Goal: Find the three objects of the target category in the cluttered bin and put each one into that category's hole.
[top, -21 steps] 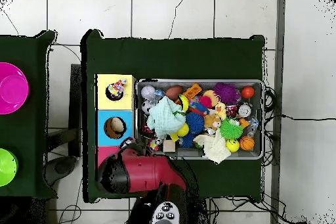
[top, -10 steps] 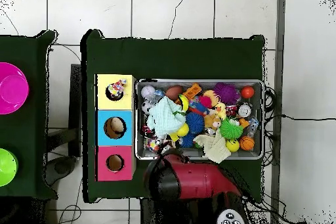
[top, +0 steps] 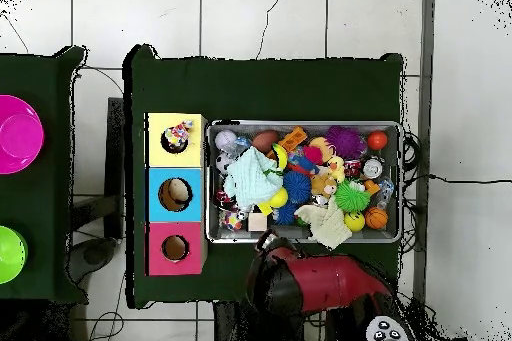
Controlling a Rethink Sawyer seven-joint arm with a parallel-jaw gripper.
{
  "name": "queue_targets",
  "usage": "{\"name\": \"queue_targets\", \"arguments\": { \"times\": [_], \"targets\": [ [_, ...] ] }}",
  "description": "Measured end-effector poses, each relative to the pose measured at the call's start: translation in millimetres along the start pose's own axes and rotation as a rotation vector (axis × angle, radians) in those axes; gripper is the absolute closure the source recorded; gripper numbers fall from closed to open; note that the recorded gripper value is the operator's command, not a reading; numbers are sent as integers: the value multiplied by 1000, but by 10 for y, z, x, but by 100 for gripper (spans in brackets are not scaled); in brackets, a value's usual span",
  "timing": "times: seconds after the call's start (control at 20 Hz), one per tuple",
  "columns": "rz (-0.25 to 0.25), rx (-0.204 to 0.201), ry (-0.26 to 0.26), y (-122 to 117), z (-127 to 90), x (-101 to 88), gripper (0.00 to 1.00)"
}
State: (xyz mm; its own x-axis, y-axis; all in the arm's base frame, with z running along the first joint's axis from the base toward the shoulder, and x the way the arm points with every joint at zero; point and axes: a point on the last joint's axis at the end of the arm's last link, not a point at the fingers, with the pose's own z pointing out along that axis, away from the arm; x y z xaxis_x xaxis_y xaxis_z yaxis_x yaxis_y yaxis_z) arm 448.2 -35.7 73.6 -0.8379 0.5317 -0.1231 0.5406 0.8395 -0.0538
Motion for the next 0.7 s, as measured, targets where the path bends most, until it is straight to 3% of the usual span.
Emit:
{"name": "queue_targets", "arguments": {
  "times": [0.35,0.7],
  "targets": [
    [-129,-4,22,-3,186,198,0],
    [-181,-23,26,85,232,251,0]
  ]
}}
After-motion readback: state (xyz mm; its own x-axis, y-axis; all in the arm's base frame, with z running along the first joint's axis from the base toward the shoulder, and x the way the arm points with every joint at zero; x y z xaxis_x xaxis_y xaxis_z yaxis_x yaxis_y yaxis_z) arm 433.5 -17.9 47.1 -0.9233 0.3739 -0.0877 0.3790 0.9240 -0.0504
